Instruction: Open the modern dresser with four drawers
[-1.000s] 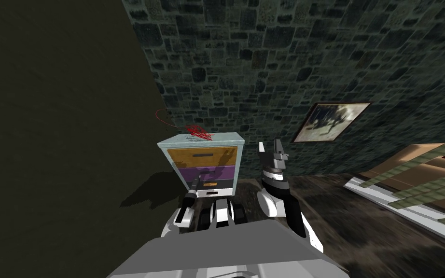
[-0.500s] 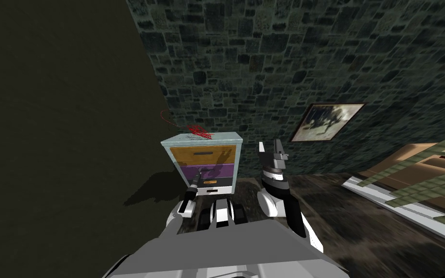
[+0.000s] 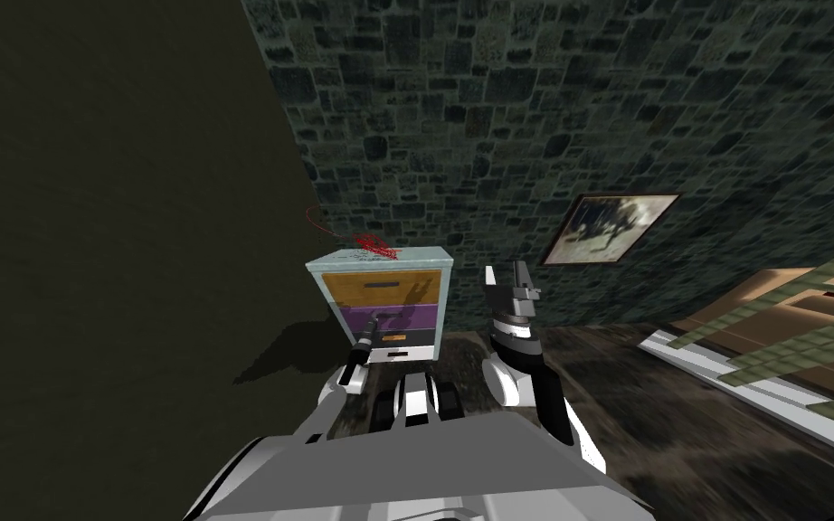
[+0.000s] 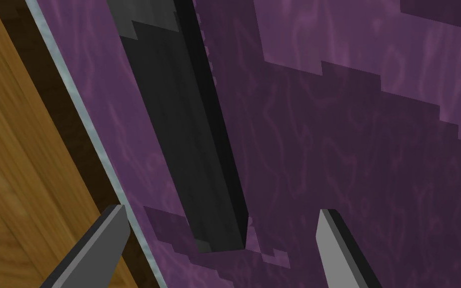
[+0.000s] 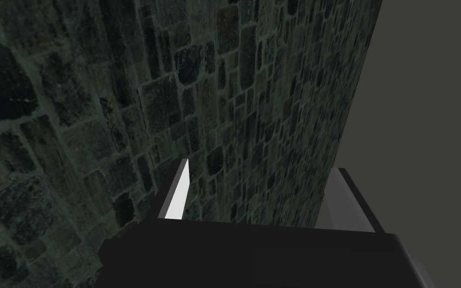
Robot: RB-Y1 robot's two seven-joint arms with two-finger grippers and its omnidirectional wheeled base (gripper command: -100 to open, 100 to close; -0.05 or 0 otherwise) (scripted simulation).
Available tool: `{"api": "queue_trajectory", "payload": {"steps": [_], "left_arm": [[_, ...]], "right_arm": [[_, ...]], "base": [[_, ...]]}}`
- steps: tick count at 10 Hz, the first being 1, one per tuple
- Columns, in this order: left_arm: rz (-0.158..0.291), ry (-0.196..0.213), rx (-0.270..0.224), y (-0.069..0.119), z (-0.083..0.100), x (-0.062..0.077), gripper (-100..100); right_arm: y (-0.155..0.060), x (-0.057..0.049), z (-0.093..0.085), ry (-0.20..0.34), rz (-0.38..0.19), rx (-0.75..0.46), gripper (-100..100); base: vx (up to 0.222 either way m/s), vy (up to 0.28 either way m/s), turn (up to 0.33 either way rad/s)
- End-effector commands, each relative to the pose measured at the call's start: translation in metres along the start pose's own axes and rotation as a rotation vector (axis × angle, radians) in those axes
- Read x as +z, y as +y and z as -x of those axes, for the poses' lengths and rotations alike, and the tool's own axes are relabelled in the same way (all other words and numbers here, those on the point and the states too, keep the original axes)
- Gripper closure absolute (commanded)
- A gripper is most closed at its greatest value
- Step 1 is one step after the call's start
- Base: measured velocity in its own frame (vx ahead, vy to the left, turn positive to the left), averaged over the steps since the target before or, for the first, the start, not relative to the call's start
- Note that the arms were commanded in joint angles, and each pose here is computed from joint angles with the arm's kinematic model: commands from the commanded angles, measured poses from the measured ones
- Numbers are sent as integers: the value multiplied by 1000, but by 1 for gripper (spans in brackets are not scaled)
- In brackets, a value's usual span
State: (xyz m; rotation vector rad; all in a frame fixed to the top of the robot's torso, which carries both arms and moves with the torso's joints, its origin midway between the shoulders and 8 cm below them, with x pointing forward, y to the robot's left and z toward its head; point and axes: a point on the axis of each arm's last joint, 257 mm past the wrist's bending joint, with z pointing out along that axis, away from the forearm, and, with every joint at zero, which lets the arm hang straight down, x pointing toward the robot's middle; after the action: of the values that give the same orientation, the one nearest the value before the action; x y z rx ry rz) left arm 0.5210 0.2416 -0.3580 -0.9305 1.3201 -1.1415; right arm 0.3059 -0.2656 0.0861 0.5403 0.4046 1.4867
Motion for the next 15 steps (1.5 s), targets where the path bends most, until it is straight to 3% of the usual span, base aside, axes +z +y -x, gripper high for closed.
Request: {"api": "queue_trajectory", "payload": {"steps": [1,6,15], "left_arm": [[9,5,0,6,-5,-12,100],[-8,6,0,3,-14,-49,100],[-3,2,-1,3,-22,-92,100]], "right_arm": [[0,0,0,0,0,0,0],[0,0,0,0,0,0,0],[0,0,0,0,0,0,0]], "base": [[49,1,-20],[71,15,-11],[39,7,-8]]}}
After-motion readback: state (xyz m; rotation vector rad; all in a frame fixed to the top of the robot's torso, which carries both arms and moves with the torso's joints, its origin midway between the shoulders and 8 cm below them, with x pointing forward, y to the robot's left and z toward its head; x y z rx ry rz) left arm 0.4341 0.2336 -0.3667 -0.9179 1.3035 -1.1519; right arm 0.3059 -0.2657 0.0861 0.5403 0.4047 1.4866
